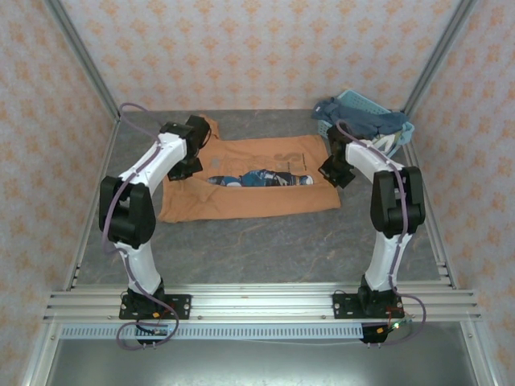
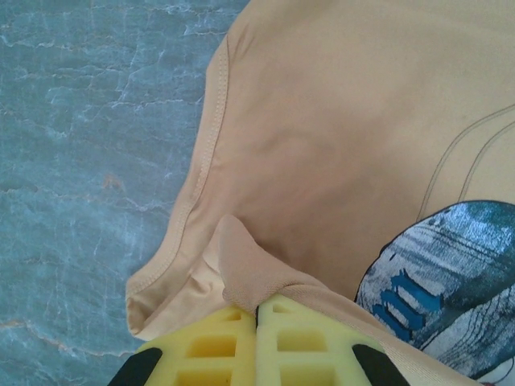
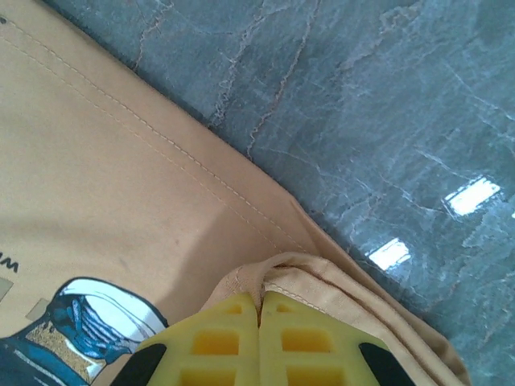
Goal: Fold and stack the t-shirts
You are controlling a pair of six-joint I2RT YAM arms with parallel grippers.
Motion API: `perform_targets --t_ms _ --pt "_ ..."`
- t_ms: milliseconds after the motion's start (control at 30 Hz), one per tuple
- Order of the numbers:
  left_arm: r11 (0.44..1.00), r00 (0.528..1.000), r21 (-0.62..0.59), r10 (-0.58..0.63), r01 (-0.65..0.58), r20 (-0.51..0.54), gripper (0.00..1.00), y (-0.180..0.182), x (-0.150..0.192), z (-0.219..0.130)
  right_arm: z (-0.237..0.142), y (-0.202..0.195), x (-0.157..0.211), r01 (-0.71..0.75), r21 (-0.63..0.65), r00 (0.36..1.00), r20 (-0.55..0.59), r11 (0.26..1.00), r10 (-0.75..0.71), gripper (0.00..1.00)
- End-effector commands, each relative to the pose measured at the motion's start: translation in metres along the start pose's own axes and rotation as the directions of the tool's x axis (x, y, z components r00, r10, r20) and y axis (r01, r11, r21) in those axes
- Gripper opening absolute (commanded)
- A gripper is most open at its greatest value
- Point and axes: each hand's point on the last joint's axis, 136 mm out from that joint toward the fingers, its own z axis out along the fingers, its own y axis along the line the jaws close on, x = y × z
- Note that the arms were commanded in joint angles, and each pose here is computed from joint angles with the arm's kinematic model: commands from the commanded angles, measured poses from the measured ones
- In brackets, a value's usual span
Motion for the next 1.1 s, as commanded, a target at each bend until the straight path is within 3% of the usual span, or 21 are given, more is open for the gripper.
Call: perform_targets --t_ms 0,167,200,233,300,333,367,533,733,867,1067 --pt "1.0 1.0 -0.014 -0.009 0.01 0.021 0.0 -0.002 -0.019 0.009 0.004 0.005 -0.011 0.001 0.003 1.0 0.021 1.0 -0.001 0.0" --pt "1.0 1.0 -0.022 -0.004 0.004 -0.004 0.0 -0.006 -0.025 0.023 0.012 0.011 -0.015 0.012 -0.005 1.0 -0.001 1.0 -0.012 0.0" --pt "1.0 1.0 -0.026 -0.006 0.006 -0.007 0.0 -0.005 -0.027 0.024 0.012 0.012 -0.016 0.015 -0.007 1.0 -0.002 1.0 -0.015 0.04" --pt "1.0 1.0 -0.029 -0.011 0.011 -0.006 0.1 -0.003 -0.029 0.024 0.009 0.013 -0.019 0.022 -0.012 1.0 0.006 1.0 -0.022 0.13" --pt "1.0 1.0 -0.012 -0.023 0.023 0.007 0.43 0.0 -0.032 0.017 -0.001 0.013 -0.023 0.036 -0.022 0.999 0.025 0.999 -0.035 0.31" --pt "0.999 0.999 0.004 -0.032 0.032 0.02 0.55 0.001 -0.033 0.01 -0.008 0.015 -0.026 0.045 -0.033 0.998 0.041 0.998 -0.044 0.38" --pt "0.999 0.999 0.019 -0.04 0.04 0.031 0.6 0.005 -0.033 0.002 -0.016 0.014 -0.027 0.057 -0.036 0.997 0.058 0.998 -0.055 0.43" --pt "0.996 0.996 0.019 -0.091 0.091 0.011 0.61 0.047 0.002 -0.013 -0.043 -0.002 -0.021 0.09 -0.038 0.992 0.097 0.995 -0.086 0.54" --pt "0.95 0.929 0.095 -0.264 0.296 -0.259 0.6 0.078 0.081 0.036 -0.043 -0.035 0.016 0.091 -0.078 0.995 0.055 0.993 -0.087 0.57" --pt "0.916 0.883 0.134 -0.314 0.379 -0.35 0.6 0.074 0.103 0.055 -0.033 -0.049 0.032 0.119 -0.089 0.993 0.026 0.989 -0.117 0.6" --pt "0.927 0.874 0.058 -0.327 0.371 -0.36 0.57 0.082 0.117 0.078 -0.013 -0.066 0.042 0.109 -0.058 0.994 -0.019 0.992 -0.11 0.6"
